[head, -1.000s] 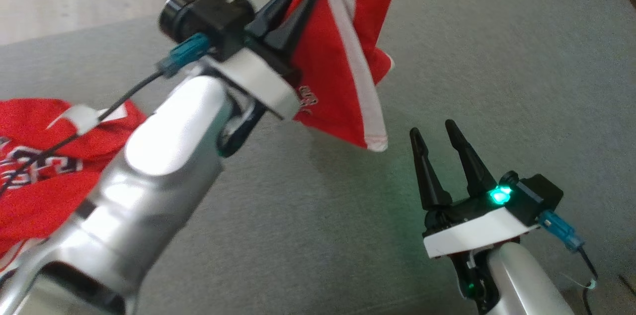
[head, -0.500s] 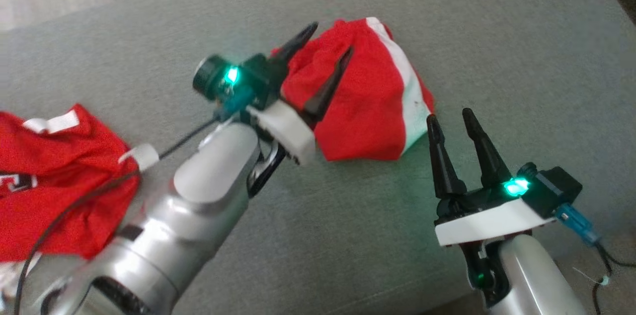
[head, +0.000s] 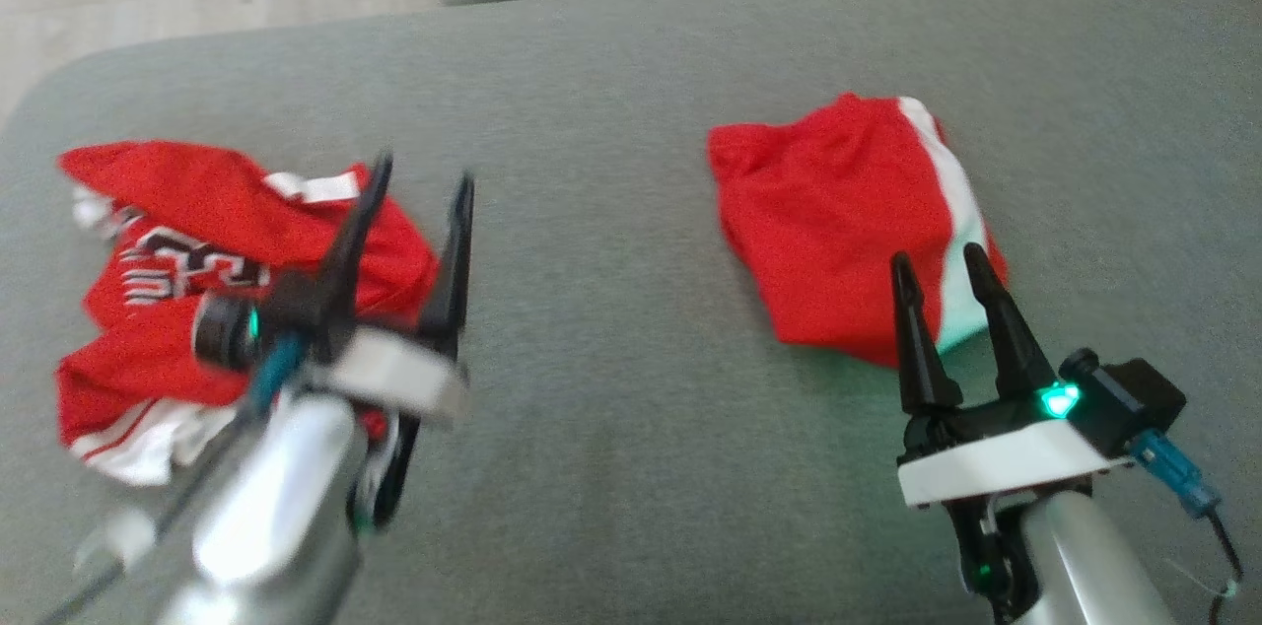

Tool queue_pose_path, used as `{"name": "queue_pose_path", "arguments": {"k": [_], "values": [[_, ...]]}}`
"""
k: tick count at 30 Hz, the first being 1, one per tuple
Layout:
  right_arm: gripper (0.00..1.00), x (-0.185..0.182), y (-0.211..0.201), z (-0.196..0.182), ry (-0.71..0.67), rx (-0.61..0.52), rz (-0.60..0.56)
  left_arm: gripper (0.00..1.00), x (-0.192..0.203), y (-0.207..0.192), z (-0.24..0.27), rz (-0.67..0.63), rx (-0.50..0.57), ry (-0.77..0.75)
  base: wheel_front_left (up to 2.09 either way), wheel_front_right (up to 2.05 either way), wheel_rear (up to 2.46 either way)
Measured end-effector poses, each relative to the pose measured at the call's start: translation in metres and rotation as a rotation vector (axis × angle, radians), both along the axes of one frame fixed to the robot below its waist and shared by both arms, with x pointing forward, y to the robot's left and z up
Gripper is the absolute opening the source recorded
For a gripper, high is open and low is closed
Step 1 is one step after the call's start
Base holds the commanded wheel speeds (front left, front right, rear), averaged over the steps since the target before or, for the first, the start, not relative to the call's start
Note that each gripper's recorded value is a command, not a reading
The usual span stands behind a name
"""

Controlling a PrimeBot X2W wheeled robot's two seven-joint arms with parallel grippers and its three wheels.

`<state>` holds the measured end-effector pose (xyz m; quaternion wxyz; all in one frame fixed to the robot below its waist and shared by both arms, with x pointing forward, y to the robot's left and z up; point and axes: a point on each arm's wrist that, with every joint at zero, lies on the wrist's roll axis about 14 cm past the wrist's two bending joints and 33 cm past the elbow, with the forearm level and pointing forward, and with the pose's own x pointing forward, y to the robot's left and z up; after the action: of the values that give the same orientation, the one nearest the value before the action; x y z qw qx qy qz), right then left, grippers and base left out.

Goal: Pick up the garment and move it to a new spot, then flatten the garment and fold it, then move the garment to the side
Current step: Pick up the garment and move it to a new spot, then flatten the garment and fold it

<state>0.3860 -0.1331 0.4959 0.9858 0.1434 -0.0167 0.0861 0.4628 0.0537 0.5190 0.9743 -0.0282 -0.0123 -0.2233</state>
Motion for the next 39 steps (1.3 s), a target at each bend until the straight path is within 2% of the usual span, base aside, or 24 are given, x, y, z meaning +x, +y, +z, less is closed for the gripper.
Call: {"name": "queue_pose_path", "arguments": {"k": [4, 10, 19, 25, 28, 32, 39], "values": [[1.0, -0.001, 0.016, -0.002, 0.002, -0.006, 0.046, 1.0, -0.042, 0.036, -0.022, 0.109, -0.016, 0.046, 0.0, 0.0, 0.0], [1.0, -0.002, 0.027, -0.001, -0.003, -0.01, 0.081, 1.0, -0.084, 0.054, -0.033, 0.185, -0.043, 0.07, 0.0, 0.0, 0.0], [1.0, 0.004, 0.016, -0.006, 0.004, -0.061, 0.053, 1.0, -0.083, 0.048, -0.022, 0.187, -0.092, 0.032, 0.0, 0.0, 0.0], [1.0, 0.048, -0.017, -0.005, 0.008, -0.11, -0.047, 1.0, -0.078, 0.049, -0.036, 0.183, -0.086, 0.067, 0.0, 0.0, 0.0], [1.0, 0.081, -0.041, -0.007, 0.057, -0.16, -0.116, 1.0, -0.077, 0.049, -0.047, 0.177, -0.077, 0.097, 0.0, 0.0, 0.0], [1.0, 0.11, -0.068, -0.027, 0.182, -0.153, -0.201, 1.0, -0.075, 0.049, -0.06, 0.181, -0.081, 0.137, 0.0, 0.0, 0.0], [1.0, 0.114, -0.061, -0.098, 0.441, -0.134, -0.188, 1.0, -0.067, 0.06, -0.069, 0.206, -0.068, 0.156, 0.0, 0.0, 0.0]]}}
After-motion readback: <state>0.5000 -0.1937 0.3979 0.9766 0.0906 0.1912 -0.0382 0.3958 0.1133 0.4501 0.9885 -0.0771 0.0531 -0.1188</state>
